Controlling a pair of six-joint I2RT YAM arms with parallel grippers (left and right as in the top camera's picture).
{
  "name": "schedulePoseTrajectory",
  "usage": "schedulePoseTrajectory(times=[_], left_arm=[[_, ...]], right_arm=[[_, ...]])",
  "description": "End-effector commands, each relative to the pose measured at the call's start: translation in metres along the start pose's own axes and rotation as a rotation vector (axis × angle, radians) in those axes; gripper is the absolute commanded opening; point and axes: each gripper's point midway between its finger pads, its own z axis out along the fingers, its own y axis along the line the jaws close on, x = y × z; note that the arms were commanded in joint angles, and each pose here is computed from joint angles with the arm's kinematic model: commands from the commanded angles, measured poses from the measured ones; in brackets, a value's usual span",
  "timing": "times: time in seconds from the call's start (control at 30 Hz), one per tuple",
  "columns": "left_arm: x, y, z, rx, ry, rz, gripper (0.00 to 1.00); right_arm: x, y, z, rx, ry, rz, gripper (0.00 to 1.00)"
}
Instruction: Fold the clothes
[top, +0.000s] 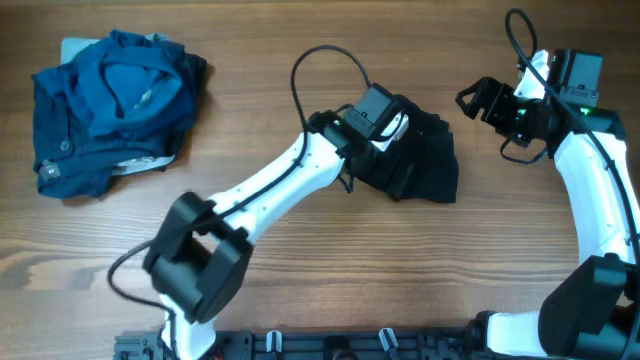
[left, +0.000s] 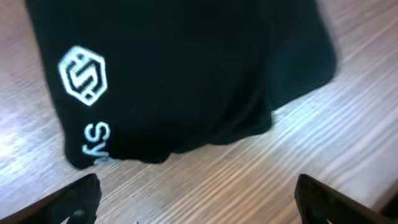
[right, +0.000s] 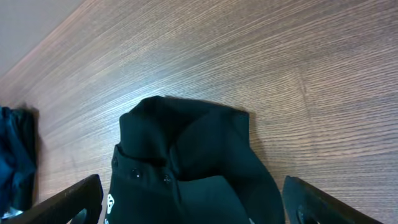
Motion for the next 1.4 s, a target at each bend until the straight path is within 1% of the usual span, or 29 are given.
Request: schedulePoseTrajectory(times=[0.0, 0.1, 0.17, 0.23, 0.3, 0.43, 0.5, 0.63, 0.73, 0.87, 0.97, 1.03, 1.1, 1.17, 1.23, 1.27, 1.3, 1.37], left_arm=[[0.013, 0.019, 0.028, -0.066, 0.060, 0.000, 1.00], [0.006, 0.023, 0.036, -0.081, 0.034, 0.005, 1.00], [-0.008, 0.028, 0.038, -0.115, -0.024, 0.015, 0.98], [-0.021, 0.048, 0.035, -0.229, -0.083, 0.016, 0.98], [-0.025, 0.072, 0.032, -0.345, -0.107, 0.006, 1.00], [-0.017, 0.123, 0.035, -0.473, -0.067, -0.057, 1.00], [-0.012, 0.148, 0.035, -0.500, -0.043, -0.101, 1.00], [-0.006, 0.215, 0.015, -0.548, -0.040, -0.246, 1.00], [-0.002, 0.241, 0.005, -0.567, -0.040, -0.297, 1.00], [-0.004, 0.256, -0.008, -0.579, -0.030, -0.227, 1.00], [-0.027, 0.248, -0.040, -0.581, -0.103, -0.157, 1.00], [-0.046, 0.228, -0.074, -0.568, -0.170, -0.057, 1.00], [-0.052, 0.186, -0.098, -0.467, -0.191, 0.105, 1.00], [-0.055, 0.118, -0.115, -0.267, -0.237, 0.290, 1.00], [-0.051, 0.077, -0.113, -0.152, -0.242, 0.393, 1.00], [-0.044, 0.054, -0.105, -0.113, -0.215, 0.459, 1.00], [-0.031, 0.032, -0.088, -0.098, -0.155, 0.534, 1.00], [-0.020, 0.011, -0.075, -0.097, -0.111, 0.593, 1.00]], right_arm=[[-0.007, -0.001, -0.003, 0.020, -0.023, -0.006, 0.93], [-0.007, -0.001, -0.003, 0.020, -0.022, -0.006, 0.93], [-0.007, -0.001, -0.003, 0.020, -0.022, -0.006, 0.93], [-0.007, -0.001, -0.003, 0.020, -0.022, -0.006, 0.93], [-0.007, -0.001, -0.003, 0.020, -0.022, -0.006, 0.93], [-0.007, -0.001, -0.003, 0.020, -0.022, -0.006, 0.93], [-0.007, -0.001, -0.003, 0.020, -0.022, -0.006, 0.93], [-0.007, -0.001, -0.003, 0.020, -0.022, -0.006, 0.93], [-0.008, -0.001, -0.003, 0.020, -0.024, -0.007, 0.93], [-0.014, 0.001, -0.003, 0.010, -0.048, -0.018, 0.93], [-0.022, 0.008, -0.007, -0.008, -0.069, -0.030, 0.93], [-0.028, 0.012, -0.012, -0.012, -0.083, -0.036, 0.93], [-0.034, 0.015, -0.016, -0.015, -0.096, -0.049, 0.93], [-0.035, 0.016, -0.017, -0.016, -0.102, -0.056, 0.94], [-0.035, 0.016, -0.017, -0.016, -0.102, -0.056, 0.94], [-0.035, 0.016, -0.017, -0.016, -0.103, -0.058, 0.94], [-0.036, 0.016, -0.017, -0.015, -0.103, -0.070, 0.95], [-0.037, 0.014, -0.017, -0.010, -0.109, -0.068, 0.95]])
